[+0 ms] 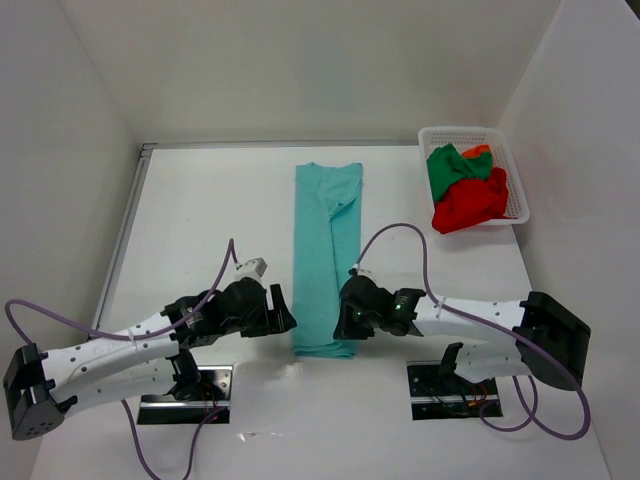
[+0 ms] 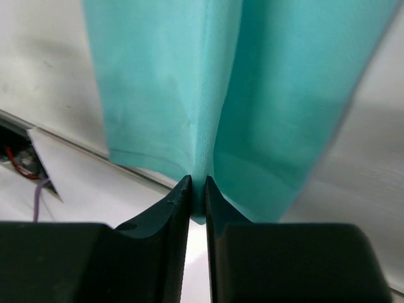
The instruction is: Fold and stack the t-shirts
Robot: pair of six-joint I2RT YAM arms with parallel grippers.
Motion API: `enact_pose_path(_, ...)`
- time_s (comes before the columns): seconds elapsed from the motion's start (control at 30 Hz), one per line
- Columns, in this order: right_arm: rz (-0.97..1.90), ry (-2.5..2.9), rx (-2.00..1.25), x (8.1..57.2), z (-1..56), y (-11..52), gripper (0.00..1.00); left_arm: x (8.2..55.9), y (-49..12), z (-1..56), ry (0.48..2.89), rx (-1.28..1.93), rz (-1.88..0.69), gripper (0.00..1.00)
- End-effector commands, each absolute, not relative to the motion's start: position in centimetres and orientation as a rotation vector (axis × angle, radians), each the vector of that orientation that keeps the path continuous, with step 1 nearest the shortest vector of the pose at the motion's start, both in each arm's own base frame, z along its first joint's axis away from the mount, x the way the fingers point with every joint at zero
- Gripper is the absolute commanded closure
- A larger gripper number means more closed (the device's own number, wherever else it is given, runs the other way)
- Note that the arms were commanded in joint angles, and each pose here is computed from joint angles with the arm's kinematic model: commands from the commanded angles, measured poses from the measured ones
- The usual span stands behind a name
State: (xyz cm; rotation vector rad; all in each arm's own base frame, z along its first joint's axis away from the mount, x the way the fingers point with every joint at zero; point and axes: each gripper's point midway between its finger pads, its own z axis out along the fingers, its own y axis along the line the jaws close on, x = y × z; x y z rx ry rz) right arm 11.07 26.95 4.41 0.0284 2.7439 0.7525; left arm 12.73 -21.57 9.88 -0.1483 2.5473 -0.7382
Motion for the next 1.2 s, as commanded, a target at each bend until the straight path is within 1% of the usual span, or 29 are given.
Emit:
enact_pose_path(0.0,0.758,2.767,0.061,10.8,3.7,26.9,0.79,13.3,-21.7,10.3,2.513,-0.164,-0.756,0.2)
enact_pose_path(0.03,0.748,2.785,0.057,10.6,3.4,26.9,0.79,13.3,-21.7,10.3,2.513,-0.164,-0.756,0.2)
enact_pose_path(0.1,0.732,2.792,0.043,10.6,3.0,26.7,0.75,13.3,-21.7,10.3,2.513,-0.164,-0.756,0.2)
enact_pose_path(0.2,0.683,2.81,0.048,10.5,2.5,26.1,0.73,13.3,-21.7,10.3,2.513,-0.164,-0.756,0.2)
enact_pose_path(0.27,0.671,2.818,0.048,10.3,2.1,25.8,0.73,13.4,-21.9,10.5,2.513,-0.164,-0.756,0.2)
enact_pose_path(0.37,0.671,2.818,0.048,10.2,2.0,25.6,0.68,13.4,-21.9,10.2,2.521,-0.163,-0.745,0.18)
enact_pose_path(0.43,0.671,2.818,0.048,10.0,2.1,25.3,0.58,13.2,-21.9,9.6,2.547,-0.146,-0.723,0.18)
enact_pose_path(0.47,0.65,2.832,0.049,9.8,1.9,24.9,0.51,13.4,-22.2,9.9,2.537,-0.135,-0.73,0.18)
enact_pose_path(0.5,0.656,2.817,0.052,10.0,2.5,25.0,0.44,13.4,-22.2,9.7,2.545,-0.134,-0.721,0.16)
enact_pose_path(0.53,0.652,2.806,0.056,10.1,3.3,24.8,0.34,13.4,-22.4,9.6,2.558,-0.117,-0.715,0.15)
enact_pose_path(0.57,0.646,2.793,0.061,10.3,3.8,24.6,0.3,13.4,-22.4,9.3,2.566,-0.117,-0.704,0.15)
enact_pose_path(0.63,0.684,2.723,0.089,11.1,6.0,24.7,0.25,13.5,-22.5,9.0,2.581,-0.102,-0.68,0.1)
enact_pose_path(0.77,0.735,2.647,0.152,11.6,8.4,24.2,0.21,14.0,-23.1,9.0,2.581,-0.072,-0.668,0.05)
enact_pose_path(0.87,0.739,2.635,0.173,11.7,8.5,23.9,0.19,13.9,-23.6,8.9,2.593,-0.049,-0.677,0.05)
enact_pose_path(1.0,0.666,2.704,0.194,10.8,6.2,22.9,0.19,14.0,-24.2,8.3,2.62,0.002,-0.676,0.05)
enact_pose_path(1.17,0.609,2.754,0.204,10.0,4.0,21.9,0.19,13.7,-24.3,6.6,2.693,0.039,-0.605,0.05)
